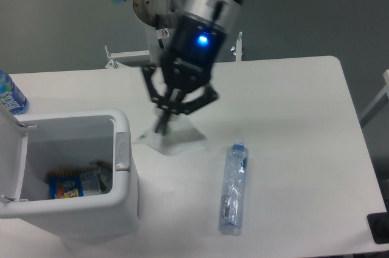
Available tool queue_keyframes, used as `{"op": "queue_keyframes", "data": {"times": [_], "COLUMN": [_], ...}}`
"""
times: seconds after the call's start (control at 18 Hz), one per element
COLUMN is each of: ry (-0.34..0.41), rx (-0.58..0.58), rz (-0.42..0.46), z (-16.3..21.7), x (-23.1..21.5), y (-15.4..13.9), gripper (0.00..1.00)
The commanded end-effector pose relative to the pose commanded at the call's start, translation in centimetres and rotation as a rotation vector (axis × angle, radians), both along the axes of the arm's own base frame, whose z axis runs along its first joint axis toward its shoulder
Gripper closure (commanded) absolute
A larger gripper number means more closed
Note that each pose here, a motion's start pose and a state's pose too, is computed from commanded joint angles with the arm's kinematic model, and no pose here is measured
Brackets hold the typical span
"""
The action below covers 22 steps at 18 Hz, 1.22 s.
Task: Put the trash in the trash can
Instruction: 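Lift the white wrapper and carry it over the trash bin, then open the gripper to drop the wrapper into the bin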
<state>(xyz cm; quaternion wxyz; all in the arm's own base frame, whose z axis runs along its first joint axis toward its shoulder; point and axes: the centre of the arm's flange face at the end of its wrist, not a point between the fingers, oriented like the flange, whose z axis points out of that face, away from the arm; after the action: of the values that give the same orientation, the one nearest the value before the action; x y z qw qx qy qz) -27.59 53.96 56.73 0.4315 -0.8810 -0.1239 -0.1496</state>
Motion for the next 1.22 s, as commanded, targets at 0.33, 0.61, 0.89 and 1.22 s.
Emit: {"op": "queue_keyframes", "data": {"times": [0.33,0.61,0.89,1.22], "ry": [-0.008,0.091,0.079,0.026], "rx": [-0.023,0.015,0.016,0.003], "rz": [-0.149,-0.226,-0.212,-0.076], "z": [-3.9,-4.3,-4.0,-2.9], "x": [5.5,5.8,5.7,1.1], "y": [6.7,7.6,7.7,7.2], "gripper": [0.98,0.0,0.0,0.0]}}
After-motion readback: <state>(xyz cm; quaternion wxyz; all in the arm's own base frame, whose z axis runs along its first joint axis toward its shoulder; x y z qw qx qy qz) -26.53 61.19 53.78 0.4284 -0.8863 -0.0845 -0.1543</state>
